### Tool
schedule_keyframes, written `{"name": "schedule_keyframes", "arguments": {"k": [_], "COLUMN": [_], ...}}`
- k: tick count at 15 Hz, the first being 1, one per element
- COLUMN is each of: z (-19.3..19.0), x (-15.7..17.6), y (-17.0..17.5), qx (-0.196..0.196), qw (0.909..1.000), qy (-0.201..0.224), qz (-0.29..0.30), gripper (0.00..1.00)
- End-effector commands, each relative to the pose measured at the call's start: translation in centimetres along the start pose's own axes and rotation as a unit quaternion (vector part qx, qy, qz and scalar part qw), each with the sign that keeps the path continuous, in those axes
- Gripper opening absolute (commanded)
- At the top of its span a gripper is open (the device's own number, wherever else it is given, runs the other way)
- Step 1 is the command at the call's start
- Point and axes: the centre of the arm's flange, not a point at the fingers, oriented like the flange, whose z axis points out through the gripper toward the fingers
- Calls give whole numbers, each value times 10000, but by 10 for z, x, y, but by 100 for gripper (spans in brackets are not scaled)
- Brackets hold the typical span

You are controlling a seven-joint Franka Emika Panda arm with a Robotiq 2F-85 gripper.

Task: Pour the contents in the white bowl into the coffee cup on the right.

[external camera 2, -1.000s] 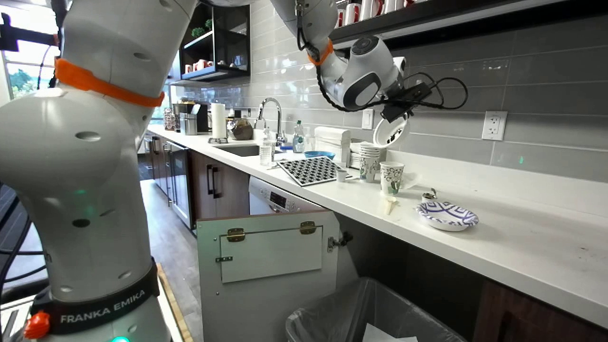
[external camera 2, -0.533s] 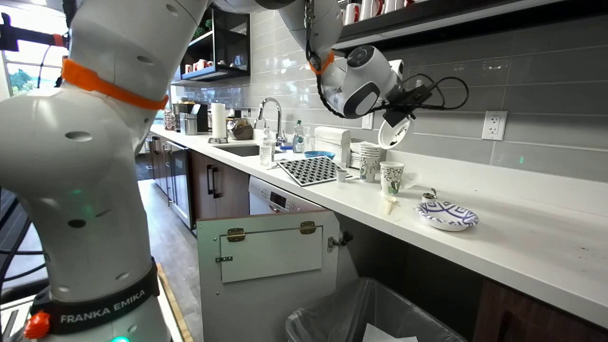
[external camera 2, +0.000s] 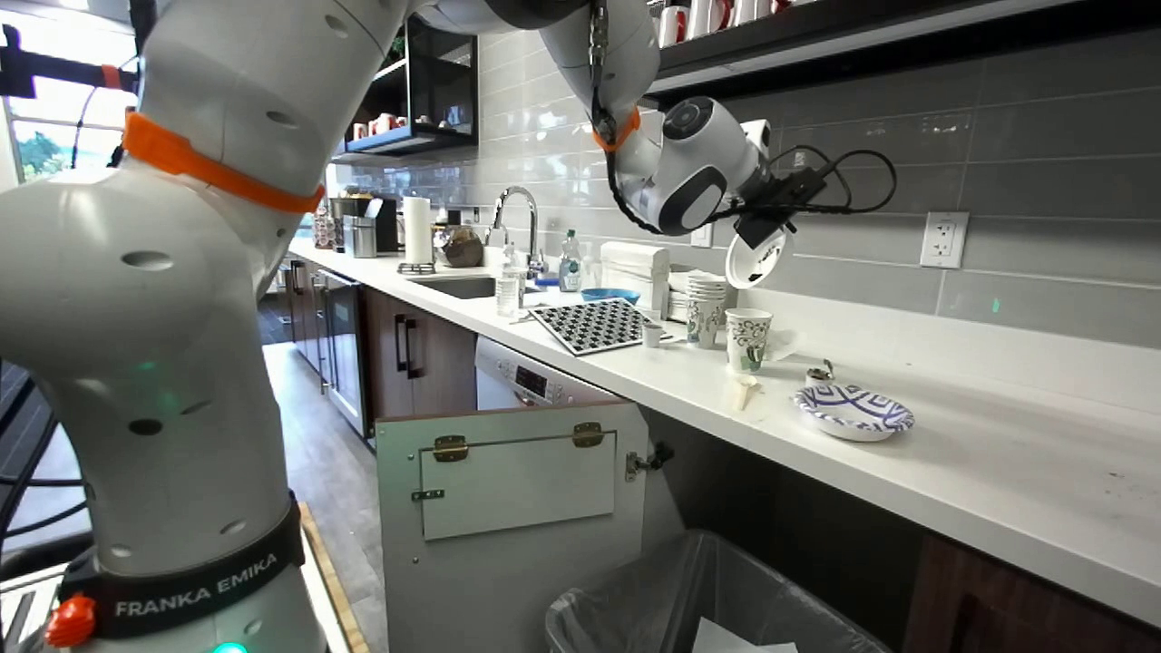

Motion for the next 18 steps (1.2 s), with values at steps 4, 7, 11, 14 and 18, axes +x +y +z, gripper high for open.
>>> {"name": "schedule_keyframes", "arguments": {"k": [4, 7, 11, 14, 18], "z": [5, 4, 2, 1, -2], "x": [-4, -2, 2, 3, -1], "y": [-6, -9, -14, -17, -22], "qx": [-143, -206, -369, -505, -633], "qw": [9996, 9989, 9970, 9950, 9920], "qy": [58, 136, 278, 389, 477], "qz": [-236, -403, -622, -764, -979], "gripper": [2, 2, 2, 2, 2]}}
